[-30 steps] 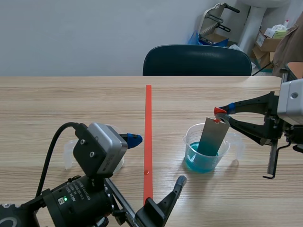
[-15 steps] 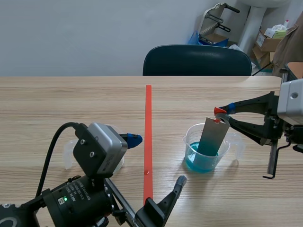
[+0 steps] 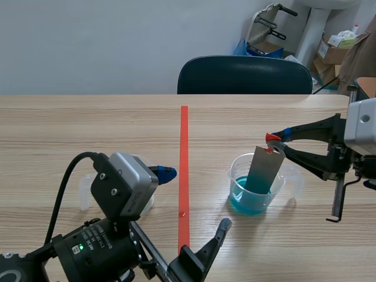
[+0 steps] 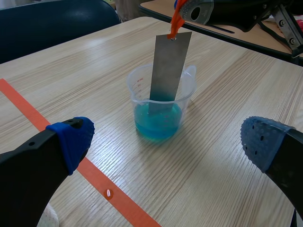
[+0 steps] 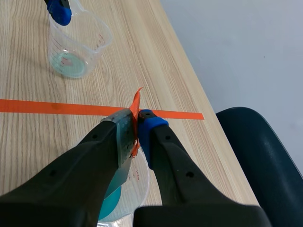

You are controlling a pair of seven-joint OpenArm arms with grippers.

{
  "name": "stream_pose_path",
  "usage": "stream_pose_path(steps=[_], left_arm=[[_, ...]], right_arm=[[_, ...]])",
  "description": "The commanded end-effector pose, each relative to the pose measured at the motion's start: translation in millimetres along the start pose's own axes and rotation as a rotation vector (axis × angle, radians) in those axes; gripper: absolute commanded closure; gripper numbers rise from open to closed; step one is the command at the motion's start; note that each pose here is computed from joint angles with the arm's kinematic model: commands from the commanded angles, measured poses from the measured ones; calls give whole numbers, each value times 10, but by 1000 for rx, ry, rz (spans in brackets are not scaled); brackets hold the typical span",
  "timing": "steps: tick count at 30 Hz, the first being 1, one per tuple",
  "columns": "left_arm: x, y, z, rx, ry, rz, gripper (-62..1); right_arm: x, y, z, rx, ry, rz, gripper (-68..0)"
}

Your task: Do the redox reaction experiment

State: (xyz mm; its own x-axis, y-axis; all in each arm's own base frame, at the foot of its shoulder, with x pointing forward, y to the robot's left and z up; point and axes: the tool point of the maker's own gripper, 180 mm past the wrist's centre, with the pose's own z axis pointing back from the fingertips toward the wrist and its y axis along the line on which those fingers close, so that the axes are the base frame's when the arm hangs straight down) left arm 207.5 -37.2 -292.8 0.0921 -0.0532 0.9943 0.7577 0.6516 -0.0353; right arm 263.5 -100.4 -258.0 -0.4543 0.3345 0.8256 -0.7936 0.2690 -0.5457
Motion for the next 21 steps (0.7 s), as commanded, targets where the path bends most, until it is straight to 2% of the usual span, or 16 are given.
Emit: stream_pose_path(steps=[1, 12, 16, 21], left_arm=[[65, -20, -2, 1, -27, 10, -623], [64, -20, -2, 1, -27, 10, -623], [64, -20, -2, 1, -27, 10, -623], [64, -20, -2, 1, -27, 10, -623]], right_arm=[[116, -101, 0, -8, -35, 23, -8], [388, -237, 76, 30, -88, -41, -8], [488, -312, 101, 30, -98, -2, -8], [597, -389, 138, 29, -113, 16, -8]])
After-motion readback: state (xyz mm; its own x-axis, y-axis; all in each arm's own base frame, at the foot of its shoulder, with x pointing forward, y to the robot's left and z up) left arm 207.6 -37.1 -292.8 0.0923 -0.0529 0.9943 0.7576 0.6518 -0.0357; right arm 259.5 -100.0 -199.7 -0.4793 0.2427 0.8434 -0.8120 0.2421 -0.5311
